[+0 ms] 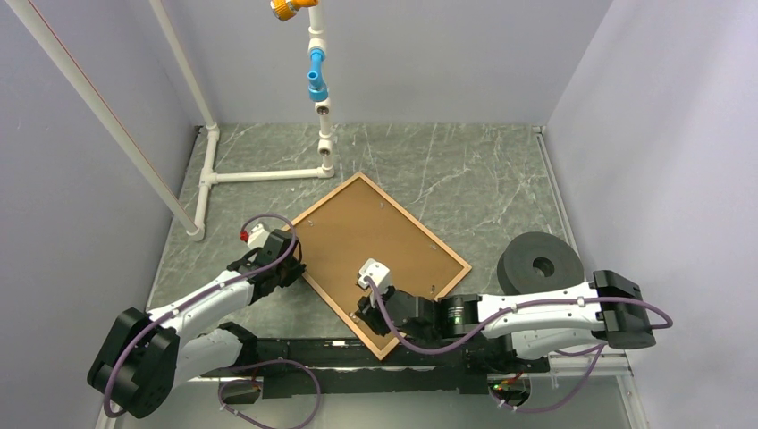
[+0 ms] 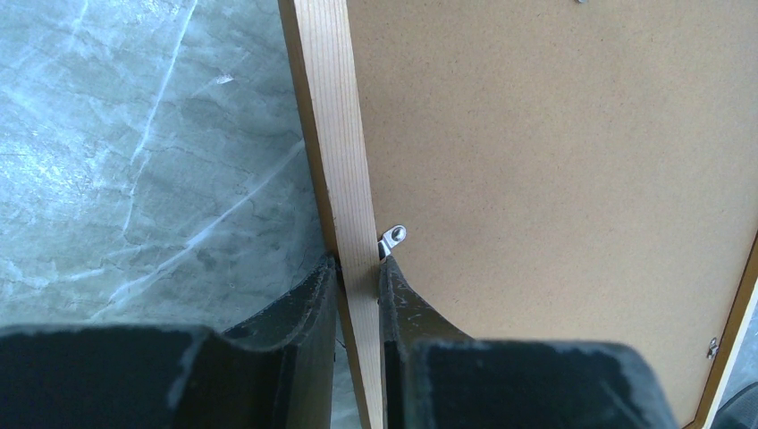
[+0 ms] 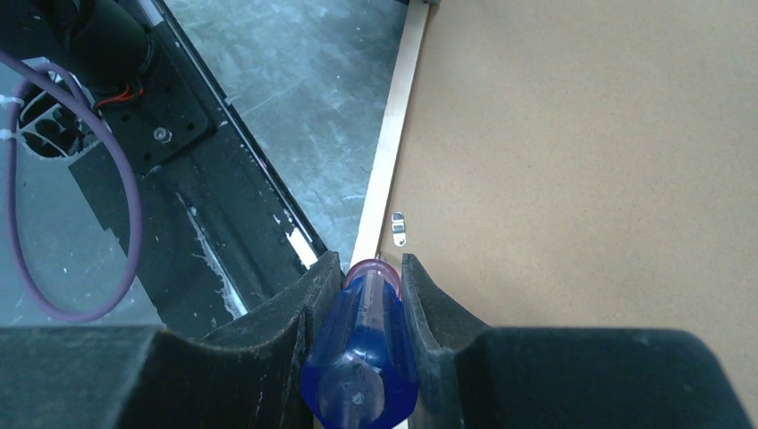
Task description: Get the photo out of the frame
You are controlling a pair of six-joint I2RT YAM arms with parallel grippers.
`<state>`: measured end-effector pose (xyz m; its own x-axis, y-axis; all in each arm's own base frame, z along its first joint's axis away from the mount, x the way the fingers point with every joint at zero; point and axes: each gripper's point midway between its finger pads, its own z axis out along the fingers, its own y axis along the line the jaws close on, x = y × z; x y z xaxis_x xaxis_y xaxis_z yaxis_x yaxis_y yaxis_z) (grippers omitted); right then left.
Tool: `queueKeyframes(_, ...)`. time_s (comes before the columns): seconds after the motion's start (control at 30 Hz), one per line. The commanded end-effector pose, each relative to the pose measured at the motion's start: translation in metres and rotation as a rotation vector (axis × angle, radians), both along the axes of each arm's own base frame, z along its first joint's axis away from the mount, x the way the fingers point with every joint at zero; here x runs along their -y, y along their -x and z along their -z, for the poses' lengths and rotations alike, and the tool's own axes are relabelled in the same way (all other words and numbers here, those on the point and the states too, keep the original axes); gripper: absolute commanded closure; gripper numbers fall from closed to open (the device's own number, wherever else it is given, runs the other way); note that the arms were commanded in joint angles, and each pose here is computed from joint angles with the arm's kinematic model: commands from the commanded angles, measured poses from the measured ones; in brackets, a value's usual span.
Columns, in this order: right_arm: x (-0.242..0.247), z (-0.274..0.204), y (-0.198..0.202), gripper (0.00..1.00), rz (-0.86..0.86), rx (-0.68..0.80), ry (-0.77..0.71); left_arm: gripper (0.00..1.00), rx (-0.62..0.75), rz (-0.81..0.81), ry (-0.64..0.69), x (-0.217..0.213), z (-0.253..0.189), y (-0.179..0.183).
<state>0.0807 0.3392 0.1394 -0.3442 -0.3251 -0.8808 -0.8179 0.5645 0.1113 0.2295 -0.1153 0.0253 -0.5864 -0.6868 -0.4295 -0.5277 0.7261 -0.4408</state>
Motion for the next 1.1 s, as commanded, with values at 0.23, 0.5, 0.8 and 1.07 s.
queueKeyframes(0.23, -0.022, -0.012, -0.013, 1.00, 0.042, 0.048, -0.066, 1.00, -0.118, 0.050, 0.011, 0.002, 0.022, 0.028)
queueKeyframes(0.5, -0.021, -0.011, -0.018, 1.00, 0.066, 0.064, -0.025, 1.00, -0.115, 0.052, 0.010, 0.002, 0.021, 0.028)
queueKeyframes(0.8, -0.008, -0.008, -0.022, 1.00, 0.093, 0.080, 0.015, 1.00, -0.116, 0.052, 0.010, 0.002, 0.022, 0.028)
queueKeyframes(1.07, -0.009, -0.010, -0.024, 1.00, 0.097, 0.088, 0.017, 1.00, -0.117, 0.048, 0.008, 0.001, 0.021, 0.028)
